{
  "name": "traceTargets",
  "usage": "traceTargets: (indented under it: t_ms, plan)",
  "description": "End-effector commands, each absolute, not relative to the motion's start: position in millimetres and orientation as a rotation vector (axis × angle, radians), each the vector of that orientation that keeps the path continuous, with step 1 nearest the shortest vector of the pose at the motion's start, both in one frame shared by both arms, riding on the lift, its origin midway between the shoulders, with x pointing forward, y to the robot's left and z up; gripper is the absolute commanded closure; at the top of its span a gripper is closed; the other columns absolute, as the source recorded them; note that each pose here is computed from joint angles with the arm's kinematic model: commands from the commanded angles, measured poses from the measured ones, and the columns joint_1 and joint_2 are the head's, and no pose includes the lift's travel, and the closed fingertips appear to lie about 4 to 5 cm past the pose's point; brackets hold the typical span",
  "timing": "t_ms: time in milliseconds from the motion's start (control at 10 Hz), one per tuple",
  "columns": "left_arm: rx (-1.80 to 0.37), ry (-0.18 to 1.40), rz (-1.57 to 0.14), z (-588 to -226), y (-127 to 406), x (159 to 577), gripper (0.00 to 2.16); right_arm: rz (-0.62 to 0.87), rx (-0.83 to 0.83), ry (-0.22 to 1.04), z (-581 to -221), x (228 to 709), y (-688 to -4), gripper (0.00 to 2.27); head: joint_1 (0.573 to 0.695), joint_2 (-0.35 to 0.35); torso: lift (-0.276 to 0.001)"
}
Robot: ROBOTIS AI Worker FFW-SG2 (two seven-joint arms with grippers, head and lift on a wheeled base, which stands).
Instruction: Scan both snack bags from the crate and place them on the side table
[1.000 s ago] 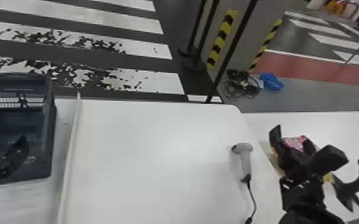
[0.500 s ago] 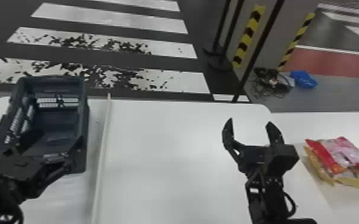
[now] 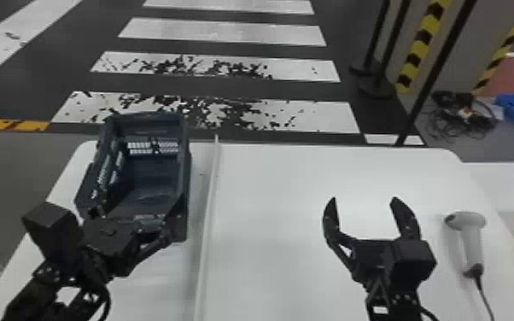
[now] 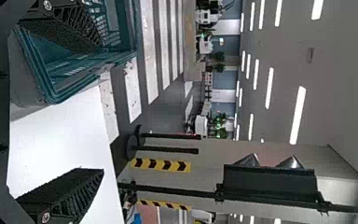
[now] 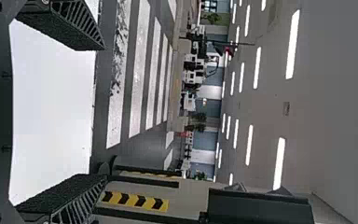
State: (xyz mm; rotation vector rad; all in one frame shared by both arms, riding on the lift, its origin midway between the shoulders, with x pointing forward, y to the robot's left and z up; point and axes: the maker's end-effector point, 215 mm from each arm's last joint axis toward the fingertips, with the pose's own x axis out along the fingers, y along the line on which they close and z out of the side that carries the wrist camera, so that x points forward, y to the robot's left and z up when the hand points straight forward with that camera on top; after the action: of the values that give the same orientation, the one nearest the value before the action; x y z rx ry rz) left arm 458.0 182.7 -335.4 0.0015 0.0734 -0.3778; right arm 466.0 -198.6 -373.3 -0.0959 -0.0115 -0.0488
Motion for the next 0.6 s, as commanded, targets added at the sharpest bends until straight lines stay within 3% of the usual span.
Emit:
traceTargets:
  t_ms: [0,500]
  plan:
    - [0.009,0.068,-0.368,-341.5,189.2,452.2,0.09,-0.040,-0.103,-0.001,-378.7,461.3,-190.1,0.01,0.695,-0.024,-0.095]
    - [-0.004,0.066,-0.349,-347.1,193.1,437.9,0.09,-0.054,-0.106,0.032,-390.9,444.5,-195.4,0.01,0.695,-0.002,-0.095]
